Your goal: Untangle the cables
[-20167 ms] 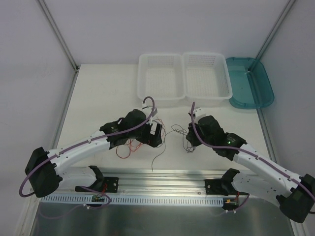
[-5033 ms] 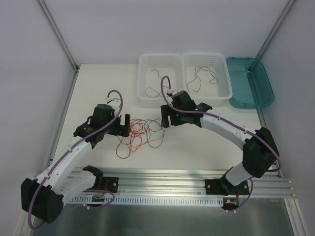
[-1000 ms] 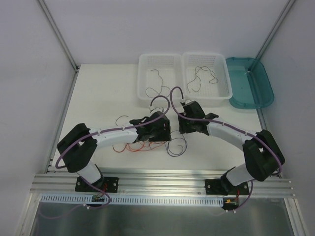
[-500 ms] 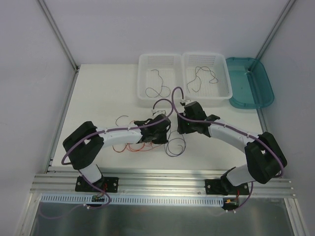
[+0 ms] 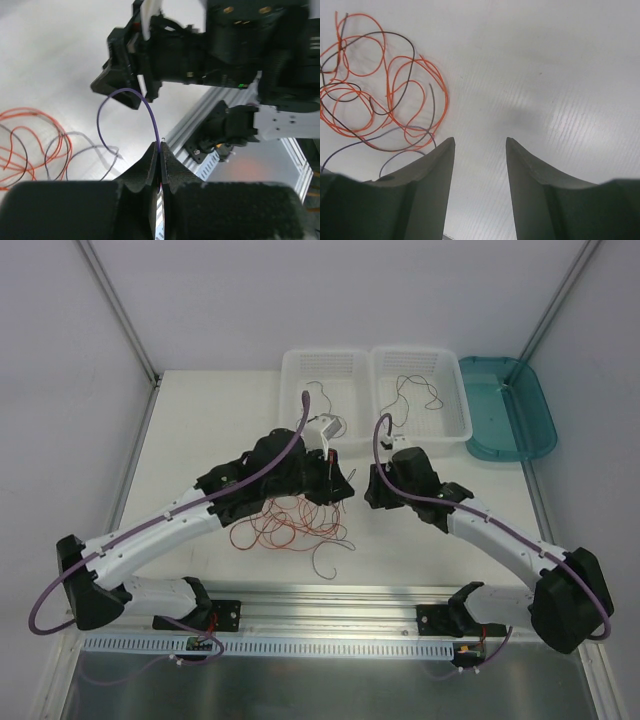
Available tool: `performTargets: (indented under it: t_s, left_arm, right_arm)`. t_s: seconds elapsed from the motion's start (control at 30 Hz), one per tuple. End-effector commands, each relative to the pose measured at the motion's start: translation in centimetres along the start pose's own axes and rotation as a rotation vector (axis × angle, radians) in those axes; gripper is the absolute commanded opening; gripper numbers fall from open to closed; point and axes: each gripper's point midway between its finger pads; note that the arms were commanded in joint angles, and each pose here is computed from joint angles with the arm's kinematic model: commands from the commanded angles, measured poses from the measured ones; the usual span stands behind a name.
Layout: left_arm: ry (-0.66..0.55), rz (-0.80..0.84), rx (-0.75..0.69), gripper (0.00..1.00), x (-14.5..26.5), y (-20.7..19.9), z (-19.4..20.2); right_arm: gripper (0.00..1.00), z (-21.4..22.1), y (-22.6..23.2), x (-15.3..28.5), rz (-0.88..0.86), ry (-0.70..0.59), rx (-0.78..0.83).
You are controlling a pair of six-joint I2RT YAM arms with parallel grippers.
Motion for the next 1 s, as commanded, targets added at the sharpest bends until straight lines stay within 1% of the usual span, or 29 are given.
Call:
performTargets:
  t_s: [0.0, 0.1, 0.17, 0.27, 0.4, 0.43, 0.5, 0.57, 0.67, 0.77, 0.8, 0.83, 0.87, 0.9, 0.97]
  left_arm:
    - [-0.042, 0.158, -0.13, 0.01, 3.9, -3.6, -2.6]
    - [-0.12, 0.118, -0.19, 0.01, 5.9, -3.2, -4.5]
    - [-0.139, 0.027, -0.204, 0.01, 6.6, -1.6, -5.1]
    - [-0.159, -0.03, -0.228, 0.01, 7.7, -0.7, -6.4]
    - [-0.229, -0.064, -0.27, 0.02, 9.5, -0.9, -9.3]
    - [-0.264, -0.089, -0.272, 0.03, 10.2, -0.8, -10.5]
    - [-0.298, -0.132, -0.285, 0.03, 10.8, -0.4, -11.9]
    - [-0.313, -0.165, -0.285, 0.04, 11.0, 0.1, -12.6]
    - [-0.329, -0.199, -0.287, 0.04, 11.1, 0.6, -13.7]
    - [-0.333, -0.226, -0.282, 0.04, 10.8, 1.0, -14.2]
    - [-0.329, -0.233, -0.281, 0.04, 10.5, 1.1, -14.2]
    - [-0.325, -0.235, -0.276, 0.04, 10.2, 1.2, -14.3]
    - [-0.325, -0.235, -0.276, 0.04, 10.2, 1.2, -14.3]
    - [-0.324, -0.24, -0.27, 0.04, 10.1, 1.3, -14.3]
    - [-0.327, -0.245, -0.265, 0.04, 10.0, 1.3, -14.5]
  right_arm:
    - [0.49, -1.1, -0.1, 1.6, 0.001, -0.061, -0.011]
    - [0.49, -1.3, 0.0, 2.7, -0.014, -0.079, -0.01]
    - [0.49, -1.4, 0.6, 3.5, -0.059, -0.092, 0.001]
    - [0.49, -0.7, 2.1, 4.3, -0.163, -0.074, 0.029]
    - [0.5, 0.8, 3.3, 4.8, -0.254, -0.022, 0.062]
    - [0.5, 1.7, 3.6, 4.7, -0.281, 0.003, 0.071]
    - [0.5, 2.3, 4.4, 5.0, -0.332, 0.013, 0.082]
    - [0.5, 3.3, 4.3, 5.0, -0.35, 0.024, 0.089]
    - [0.51, 3.8, 5.2, 5.9, -0.435, 0.005, 0.123]
    - [0.52, 3.3, 6.3, 7.6, -0.524, -0.052, 0.163]
    - [0.53, 3.5, 6.5, 7.9, -0.55, -0.064, 0.201]
    - [0.56, 3.7, 7.2, 9.0, -0.606, -0.084, 0.246]
    - [0.56, 3.6, 7.2, 9.1, -0.609, -0.09, 0.247]
    - [0.6, 3.8, 7.3, 9.2, -0.62, -0.084, 0.255]
    - [0.63, 3.9, 8.5, 9.8, -0.679, -0.086, 0.279]
Point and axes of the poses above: each gripper's point midway between its finger pads, its own x axis back along the fingers, its own y axis along the line the jaws close on, z = x × y, and after that the axes turned 15 degrees about -x, right-handed
